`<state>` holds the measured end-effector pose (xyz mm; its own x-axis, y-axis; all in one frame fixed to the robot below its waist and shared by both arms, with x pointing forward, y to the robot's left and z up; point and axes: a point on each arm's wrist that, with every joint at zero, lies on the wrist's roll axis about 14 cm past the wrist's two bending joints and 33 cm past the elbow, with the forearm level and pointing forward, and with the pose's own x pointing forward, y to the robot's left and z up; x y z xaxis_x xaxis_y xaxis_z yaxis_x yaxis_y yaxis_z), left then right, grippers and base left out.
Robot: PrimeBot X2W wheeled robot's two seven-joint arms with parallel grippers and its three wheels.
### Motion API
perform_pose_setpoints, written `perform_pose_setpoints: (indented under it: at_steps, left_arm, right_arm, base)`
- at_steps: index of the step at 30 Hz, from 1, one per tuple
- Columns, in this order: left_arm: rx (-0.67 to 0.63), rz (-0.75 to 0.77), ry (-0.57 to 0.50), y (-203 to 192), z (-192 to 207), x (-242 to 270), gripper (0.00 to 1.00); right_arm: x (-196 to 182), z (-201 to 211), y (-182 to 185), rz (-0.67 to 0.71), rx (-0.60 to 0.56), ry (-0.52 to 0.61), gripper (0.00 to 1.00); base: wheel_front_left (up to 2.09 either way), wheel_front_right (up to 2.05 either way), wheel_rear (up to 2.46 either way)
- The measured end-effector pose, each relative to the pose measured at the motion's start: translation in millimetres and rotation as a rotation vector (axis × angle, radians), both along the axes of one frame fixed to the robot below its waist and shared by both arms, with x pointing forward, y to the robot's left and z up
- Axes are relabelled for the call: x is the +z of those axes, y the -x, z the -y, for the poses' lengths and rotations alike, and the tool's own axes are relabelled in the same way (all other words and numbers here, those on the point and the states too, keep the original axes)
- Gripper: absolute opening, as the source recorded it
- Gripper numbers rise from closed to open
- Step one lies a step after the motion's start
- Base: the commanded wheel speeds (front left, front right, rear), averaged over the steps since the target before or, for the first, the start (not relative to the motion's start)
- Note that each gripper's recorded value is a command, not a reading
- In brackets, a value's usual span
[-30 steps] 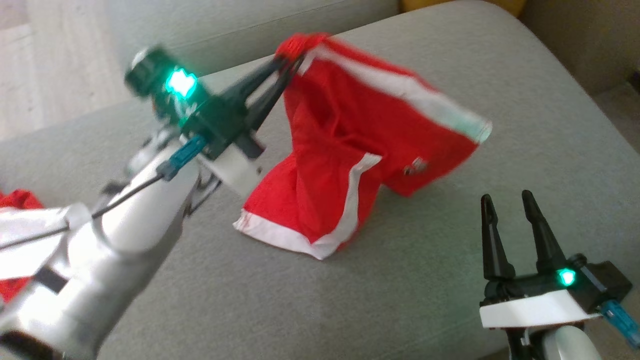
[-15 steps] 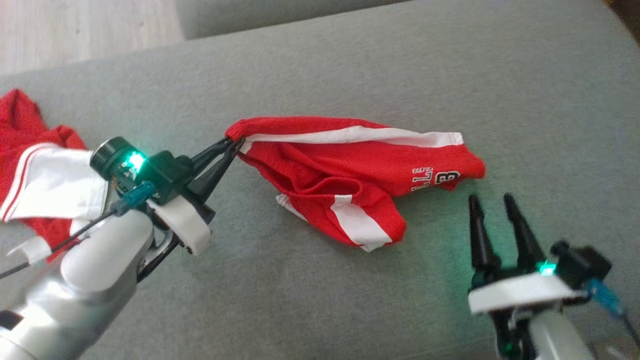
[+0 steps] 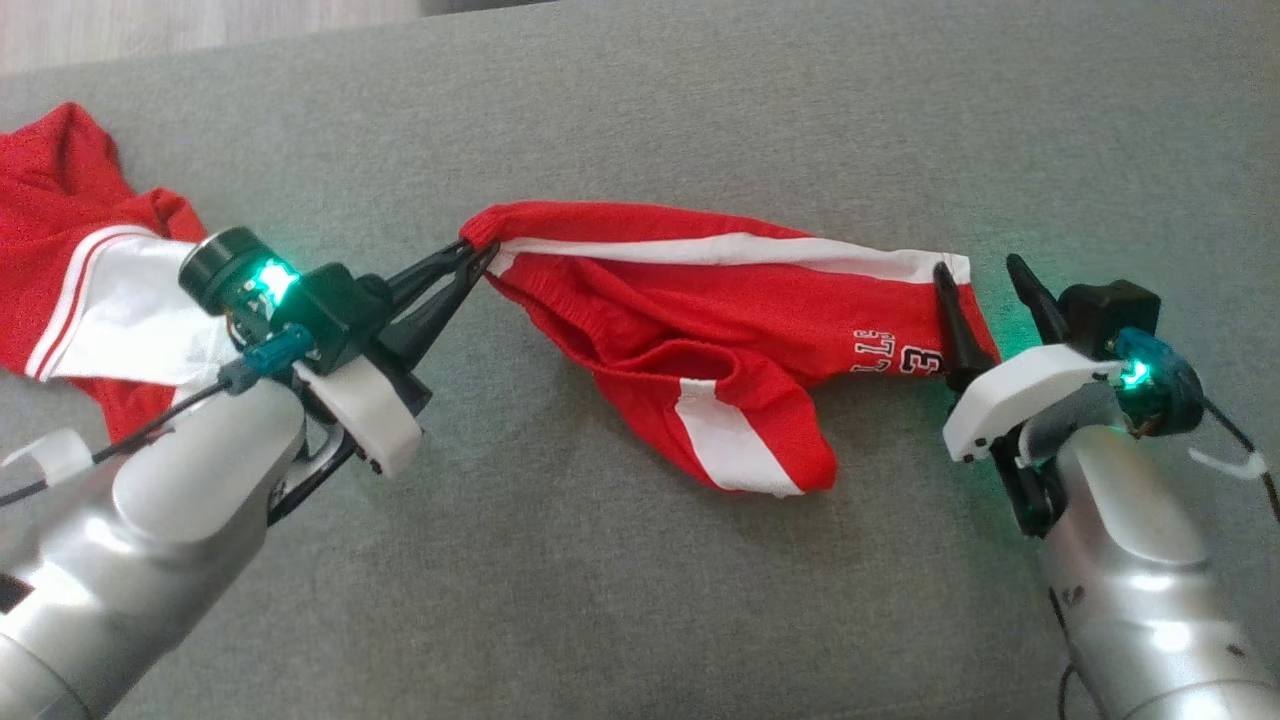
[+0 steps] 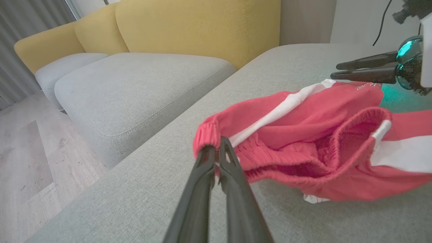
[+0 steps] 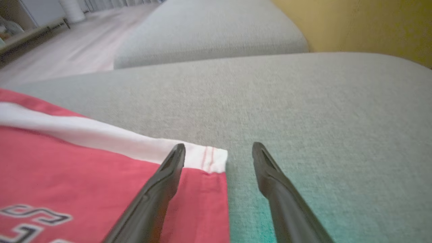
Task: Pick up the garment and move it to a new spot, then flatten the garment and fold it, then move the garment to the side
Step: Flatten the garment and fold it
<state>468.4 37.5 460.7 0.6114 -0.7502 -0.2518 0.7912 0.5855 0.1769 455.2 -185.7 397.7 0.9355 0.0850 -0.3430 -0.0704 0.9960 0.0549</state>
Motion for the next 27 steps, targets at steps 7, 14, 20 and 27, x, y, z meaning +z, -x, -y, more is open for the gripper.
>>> perform_pose_setpoints:
  at_steps: [7,14,20,27]
  left_arm:
    - [0.001,0.003,0.001,-4.8,-2.0,1.2,0.0]
    - [-0.006,-0.012,-0.008,-4.2,-3.9,-5.2,0.0]
    - [-0.002,-0.021,-0.009,-5.0,-6.6,-7.9,0.0]
    - [-0.01,0.057,0.017,-34.4,1.1,12.4,0.0]
  right_arm:
    - [-32.1,-3.3,5.3,-0.135,0.032,0.035,1.0]
    - [-32.6,-18.3,-5.5,-0.171,0.105,0.067,0.45]
    - [-29.4,-25.0,-12.1,-0.16,0.147,0.083,0.0]
    - [25.6,12.7,-63.5,0.052,0.091,0.132,0.0]
  base:
    - [0.0,0.0,0.0]
    - [0.0,0.0,0.0]
    - [0.0,0.0,0.0]
    - [0.0,0.0,0.0]
